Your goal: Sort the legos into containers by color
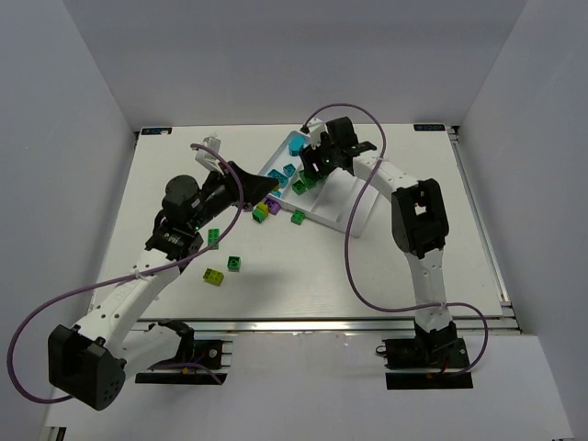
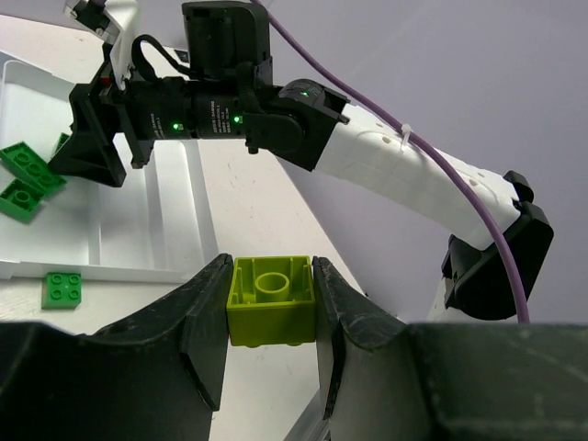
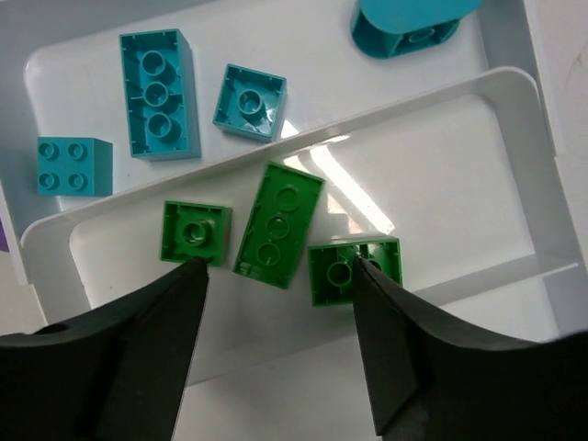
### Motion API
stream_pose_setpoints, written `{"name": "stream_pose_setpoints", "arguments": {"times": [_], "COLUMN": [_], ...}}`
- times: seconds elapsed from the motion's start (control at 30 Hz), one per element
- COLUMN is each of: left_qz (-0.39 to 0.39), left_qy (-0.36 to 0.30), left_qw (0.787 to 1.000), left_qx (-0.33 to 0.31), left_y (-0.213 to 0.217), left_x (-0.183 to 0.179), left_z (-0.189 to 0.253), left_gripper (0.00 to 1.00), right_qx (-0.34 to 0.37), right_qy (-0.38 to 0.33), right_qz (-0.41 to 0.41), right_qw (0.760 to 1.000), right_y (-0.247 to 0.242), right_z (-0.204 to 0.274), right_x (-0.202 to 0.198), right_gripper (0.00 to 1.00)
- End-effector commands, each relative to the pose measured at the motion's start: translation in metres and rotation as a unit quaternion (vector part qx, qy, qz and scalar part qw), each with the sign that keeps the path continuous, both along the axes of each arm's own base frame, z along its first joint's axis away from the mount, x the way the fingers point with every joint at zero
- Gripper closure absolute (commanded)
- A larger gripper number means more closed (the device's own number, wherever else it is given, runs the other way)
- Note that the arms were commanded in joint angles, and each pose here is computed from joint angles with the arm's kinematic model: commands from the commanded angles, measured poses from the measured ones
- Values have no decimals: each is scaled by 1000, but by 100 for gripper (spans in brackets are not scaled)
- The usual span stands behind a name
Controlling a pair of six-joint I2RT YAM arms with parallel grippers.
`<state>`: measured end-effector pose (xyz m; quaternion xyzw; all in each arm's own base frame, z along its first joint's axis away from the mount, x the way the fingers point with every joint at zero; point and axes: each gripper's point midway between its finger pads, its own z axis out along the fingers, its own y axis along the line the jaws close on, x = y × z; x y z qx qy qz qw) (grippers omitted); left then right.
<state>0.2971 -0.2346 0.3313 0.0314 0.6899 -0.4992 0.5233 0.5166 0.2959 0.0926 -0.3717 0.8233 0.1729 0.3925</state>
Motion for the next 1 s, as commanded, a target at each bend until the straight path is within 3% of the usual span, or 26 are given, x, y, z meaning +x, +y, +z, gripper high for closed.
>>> {"name": "stream_pose_setpoints", "arguments": {"times": [0.0, 0.1, 0.23, 0.3, 0.33, 0.4, 0.43, 0.53, 0.57, 0.6, 0.63, 0.7, 0.73, 0.8, 0.97], "left_qz": [-15, -32, -48, -57, -63, -70, -73, -81, -83, -84, -86, -89, -94, -96, -97], "left_qy": [7, 25, 42, 64, 61, 81, 92, 113, 116, 133, 138, 141, 154, 151, 186], "left_qw": [1000, 999, 998, 996, 996, 994, 993, 989, 988, 985, 984, 982, 979, 977, 961], "left_qx": [-12, -5, -4, 8, 9, 24, 31, 49, 54, 66, 75, 84, 96, 115, 179], "left_y": [-9, -19, -34, -45, -51, -61, -64, -78, -81, -85, -88, -96, -103, -112, -137], "left_x": [-1, 3, 12, 18, 19, 26, 27, 36, 40, 45, 47, 55, 59, 69, 96], "left_z": [-4, -16, -18, -31, -26, -43, -52, -64, -65, -81, -91, -92, -108, -109, -158], "left_gripper": [100, 100, 100, 100, 100, 100, 100, 100, 100, 100, 100, 100, 100, 99, 97], "right_qx": [17, 34, 52, 55, 63, 87, 123, 148, 150, 156, 158, 159, 159, 162, 169], "right_qy": [7, 4, -51, -59, -32, -22, 1, 2, 1, -3, 12, 19, 30, 16, 17], "right_qz": [4, 19, 68, 24, 47, 104, 135, 136, 131, 129, 120, 110, 106, 103, 88], "right_qw": [1000, 999, 995, 996, 996, 991, 983, 980, 980, 979, 980, 981, 981, 981, 981], "right_y": [-10, -14, -29, -55, -65, -74, -73, -97, -104, -107, -112, -115, -118, -120, -127], "right_z": [11, 35, 98, 108, 108, 124, 130, 139, 139, 147, 138, 141, 135, 142, 144], "right_x": [-2, -7, -13, -8, -19, -36, -54, -75, -77, -85, -91, -100, -106, -112, -122], "right_gripper": [27, 20, 11, 10, 17, 44, 76, 100, 97, 89, 63, 49, 34, 26, 25]}}
